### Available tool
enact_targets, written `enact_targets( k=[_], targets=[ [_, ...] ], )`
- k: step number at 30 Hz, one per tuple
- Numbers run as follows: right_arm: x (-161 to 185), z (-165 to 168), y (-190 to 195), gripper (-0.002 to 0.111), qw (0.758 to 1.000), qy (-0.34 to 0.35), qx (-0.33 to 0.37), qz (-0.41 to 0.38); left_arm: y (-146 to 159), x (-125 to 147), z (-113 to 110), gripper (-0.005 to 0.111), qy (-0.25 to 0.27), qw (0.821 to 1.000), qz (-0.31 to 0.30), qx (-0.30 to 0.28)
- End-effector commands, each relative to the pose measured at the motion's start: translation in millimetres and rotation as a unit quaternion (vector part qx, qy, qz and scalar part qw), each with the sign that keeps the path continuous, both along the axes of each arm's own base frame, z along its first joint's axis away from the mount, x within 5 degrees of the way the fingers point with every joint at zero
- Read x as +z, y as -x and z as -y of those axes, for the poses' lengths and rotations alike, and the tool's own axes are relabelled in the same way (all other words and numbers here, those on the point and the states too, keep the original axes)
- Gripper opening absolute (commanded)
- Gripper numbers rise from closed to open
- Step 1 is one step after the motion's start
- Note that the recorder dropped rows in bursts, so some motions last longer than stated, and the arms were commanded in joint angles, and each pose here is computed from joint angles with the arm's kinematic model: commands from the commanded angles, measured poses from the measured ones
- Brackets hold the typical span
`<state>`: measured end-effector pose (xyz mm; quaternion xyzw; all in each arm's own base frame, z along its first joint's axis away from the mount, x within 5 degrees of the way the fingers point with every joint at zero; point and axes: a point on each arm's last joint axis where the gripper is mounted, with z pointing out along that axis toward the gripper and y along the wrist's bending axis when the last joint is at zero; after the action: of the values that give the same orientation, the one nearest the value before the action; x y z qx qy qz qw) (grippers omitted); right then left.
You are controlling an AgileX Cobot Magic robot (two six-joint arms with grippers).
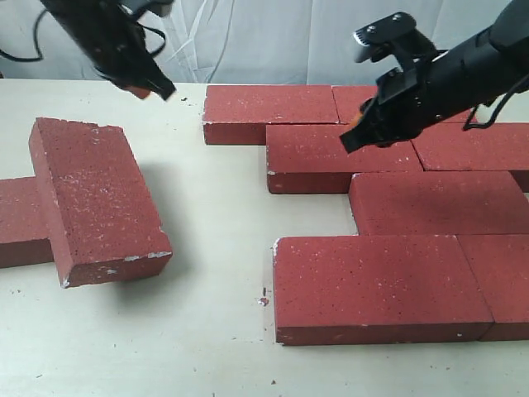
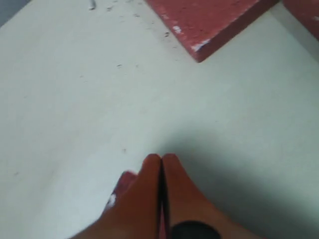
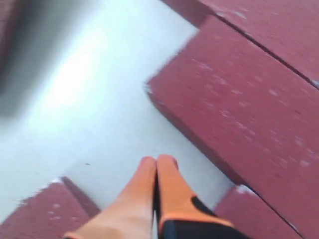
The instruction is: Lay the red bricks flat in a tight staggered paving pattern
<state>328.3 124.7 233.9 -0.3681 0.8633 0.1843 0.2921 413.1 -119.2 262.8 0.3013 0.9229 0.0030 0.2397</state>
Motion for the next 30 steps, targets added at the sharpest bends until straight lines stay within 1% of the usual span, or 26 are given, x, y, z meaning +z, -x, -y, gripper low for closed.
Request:
enact_targets(
  k=[1,2,5,7,10,12,14,16,18,23,25,28,30],
  targets=[
    [4,-36,21,-0.001,0.992,-0.027,0.123,0.009,3,17,-38,0.000,0.000,0.998,-0.006,0.057],
    [2,-47,29,-0.001,0.986,-0.024,0.168,0.008,2,17,-46,0.000,0.000,0.998,-0.007,0.066],
    [-4,-73,47,-0.001,0.965,-0.015,0.261,0.015,-3,13,-66,0.000,0.002,0.996,-0.009,0.094],
    [-9,-89,56,-0.001,0.955,-0.010,0.295,0.015,-8,14,-77,0.000,0.001,0.994,0.013,0.110],
    [-18,-115,69,-0.001,0.941,-0.001,0.339,0.011,-16,18,-96,0.000,0.007,0.982,0.054,0.180],
    [-23,-132,77,-0.001,0.929,0.000,0.370,0.001,-21,15,-107,0.000,-0.028,0.979,0.070,0.190],
    [-30,-150,84,-0.001,0.917,0.007,0.399,-0.008,-24,7,-115,0.000,-0.068,0.975,0.070,0.200],
    [-37,-167,89,-0.001,0.911,0.016,0.412,-0.017,-28,-6,-119,0.000,-0.091,0.974,0.050,0.202],
    [-44,-184,93,-0.001,0.907,0.026,0.420,-0.023,-33,-21,-119,0.000,-0.096,0.974,0.026,0.204],
    [-68,-211,94,-0.001,0.904,0.048,0.423,-0.050,-53,-49,-112,0.000,-0.060,0.977,-0.001,0.205],
    [-77,-216,91,-0.001,0.908,0.051,0.414,-0.042,-59,-56,-109,0.000,-0.052,0.979,-0.005,0.196],
    [-90,-222,82,-0.001,0.921,0.054,0.385,-0.020,-67,-66,-108,0.000,-0.046,0.979,-0.013,0.196],
    [-94,-224,76,-0.001,0.931,0.050,0.360,-0.003,-69,-68,-107,0.000,-0.045,0.980,-0.010,0.196]
  ],
)
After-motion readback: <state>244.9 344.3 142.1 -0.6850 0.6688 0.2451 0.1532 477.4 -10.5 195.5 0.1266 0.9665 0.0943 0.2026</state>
